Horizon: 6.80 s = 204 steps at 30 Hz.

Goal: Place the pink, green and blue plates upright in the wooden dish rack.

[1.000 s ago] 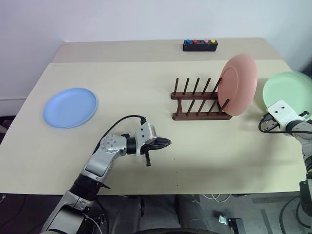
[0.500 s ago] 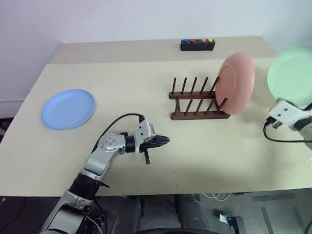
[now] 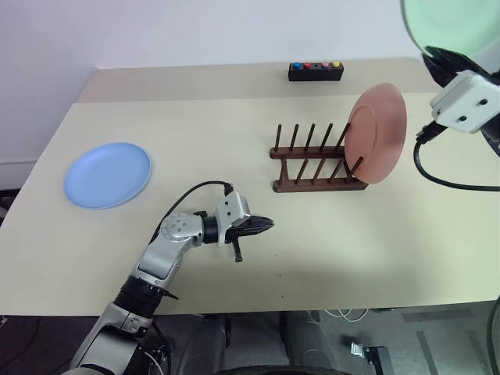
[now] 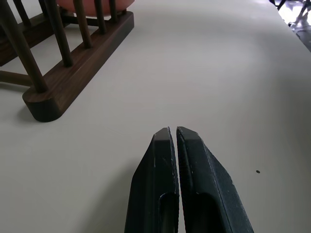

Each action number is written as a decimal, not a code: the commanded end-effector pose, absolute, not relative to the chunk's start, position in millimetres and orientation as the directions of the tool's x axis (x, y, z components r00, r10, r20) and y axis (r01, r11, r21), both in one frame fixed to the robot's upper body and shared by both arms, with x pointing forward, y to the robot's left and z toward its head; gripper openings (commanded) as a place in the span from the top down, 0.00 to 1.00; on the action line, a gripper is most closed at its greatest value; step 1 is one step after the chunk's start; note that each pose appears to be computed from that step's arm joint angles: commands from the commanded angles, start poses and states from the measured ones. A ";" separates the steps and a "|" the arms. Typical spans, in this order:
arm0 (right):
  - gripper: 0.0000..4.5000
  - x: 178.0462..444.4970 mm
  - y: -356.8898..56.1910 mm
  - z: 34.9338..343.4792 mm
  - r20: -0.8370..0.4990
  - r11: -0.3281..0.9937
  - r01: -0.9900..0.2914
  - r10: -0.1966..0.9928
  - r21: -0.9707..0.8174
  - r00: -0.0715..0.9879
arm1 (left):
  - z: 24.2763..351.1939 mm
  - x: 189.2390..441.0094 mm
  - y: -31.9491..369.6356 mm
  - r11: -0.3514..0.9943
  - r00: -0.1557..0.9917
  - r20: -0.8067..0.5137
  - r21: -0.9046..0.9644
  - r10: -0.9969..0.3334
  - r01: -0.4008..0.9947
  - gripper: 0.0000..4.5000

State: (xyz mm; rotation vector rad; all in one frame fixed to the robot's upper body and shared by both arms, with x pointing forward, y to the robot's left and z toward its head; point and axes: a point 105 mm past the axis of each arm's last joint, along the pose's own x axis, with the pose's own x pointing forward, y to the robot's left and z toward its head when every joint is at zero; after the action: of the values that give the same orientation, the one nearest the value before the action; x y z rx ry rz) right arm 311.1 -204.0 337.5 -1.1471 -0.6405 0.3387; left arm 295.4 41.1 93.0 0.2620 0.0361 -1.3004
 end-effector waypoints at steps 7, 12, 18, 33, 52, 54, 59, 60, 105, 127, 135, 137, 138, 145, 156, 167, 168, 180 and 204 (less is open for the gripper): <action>0.98 288.0 -145.0 315.8 0.256 0.560 -0.484 0.789 -0.672 0.558 | 106.3 295.3 46.0 0.262 0.290 -0.133 0.200 -0.948 0.944 0.97; 0.98 291.8 -141.6 286.3 0.224 0.564 -0.693 0.822 -0.449 0.524 | 106.8 295.1 50.2 0.277 0.306 -0.133 0.196 -0.943 0.941 0.97; 0.98 302.8 -151.9 271.4 0.253 0.584 -0.782 0.808 -0.220 0.532 | 107.8 293.9 50.8 0.283 0.312 -0.132 0.197 -0.941 0.939 0.97; 0.98 314.1 -170.9 260.3 0.255 0.593 -0.804 0.786 -0.056 0.562 | 107.4 294.2 50.2 0.274 0.304 -0.141 0.197 -0.942 0.941 0.97; 0.98 312.2 -179.2 257.2 0.228 0.544 -0.838 0.812 0.034 0.537 | 131.3 299.9 61.1 0.359 0.375 -0.036 0.217 -0.926 0.908 0.97; 0.98 313.2 -181.8 257.7 0.223 0.539 -0.841 0.815 0.043 0.535 | 136.1 302.1 67.1 0.383 0.397 -0.021 0.221 -0.918 0.897 0.97; 0.98 315.6 -186.3 260.6 0.226 0.526 -0.847 0.819 0.073 0.528 | 140.8 304.4 74.6 0.405 0.418 -0.013 0.225 -0.908 0.886 0.97; 0.98 315.9 -186.8 260.8 0.225 0.525 -0.848 0.819 0.076 0.528 | 141.2 304.5 75.0 0.406 0.419 -0.012 0.225 -0.908 0.886 0.97; 0.05 314.5 -199.8 294.2 0.129 0.657 -0.628 0.727 -0.416 0.675 | 142.2 308.5 77.6 0.433 0.445 -0.009 0.216 -0.896 0.875 0.97; 0.04 268.9 -80.8 228.2 -0.192 0.131 -0.657 0.898 -0.742 0.396 | 207.1 385.4 276.8 0.976 0.993 0.093 0.210 -0.076 0.055 0.01; 0.04 270.0 -72.7 219.0 -0.191 0.117 -0.671 0.911 -0.732 0.366 | 196.2 372.3 382.6 0.915 0.930 -0.131 0.268 0.344 -0.301 0.01; 0.04 270.6 -72.5 217.0 -0.189 0.122 -0.674 0.910 -0.728 0.369 | 185.3 366.9 399.8 0.896 0.892 -0.189 0.265 0.411 -0.357 0.01; 0.04 270.8 -72.6 215.9 -0.188 0.126 -0.675 0.909 -0.727 0.372 | 180.3 364.6 406.6 0.891 0.874 -0.215 0.240 0.435 -0.385 0.01; 0.04 270.7 -73.8 214.0 -0.179 0.147 -0.674 0.904 -0.724 0.389 | 145.0 363.9 411.7 0.901 0.826 -0.361 0.153 0.432 -0.405 0.01; 0.04 271.9 -78.2 215.5 -0.164 0.174 -0.666 0.896 -0.725 0.413 | 130.7 368.1 401.9 0.913 0.839 -0.383 0.029 0.386 -0.407 0.97; 0.04 278.4 -80.2 225.9 -0.129 0.199 -0.626 0.889 -0.754 0.438 | 202.6 391.2 330.8 0.964 0.987 0.034 -0.222 0.158 -0.146 1.00; 0.04 279.7 -80.1 228.4 -0.120 0.203 -0.614 0.888 -0.763 0.443 | 212.0 392.4 320.1 0.968 0.988 0.081 -0.228 0.128 -0.107 1.00; 0.04 306.2 -78.3 259.9 0.014 0.230 -0.320 0.830 -0.919 0.557 | 291.4 393.7 188.4 0.943 0.911 0.394 -0.240 -0.124 0.232 1.00; 0.99 343.9 -83.4 257.3 0.005 0.066 -0.062 0.723 -0.996 0.691 | 326.4 360.3 79.2 0.927 0.814 0.515 -0.089 -0.270 0.364 1.00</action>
State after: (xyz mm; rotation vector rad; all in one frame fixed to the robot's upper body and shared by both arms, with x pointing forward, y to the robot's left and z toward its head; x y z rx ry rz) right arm 345.9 -85.9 243.2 -1.3813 -0.5437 0.6825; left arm 371.1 79.9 310.3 -0.1788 -0.4463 -0.3274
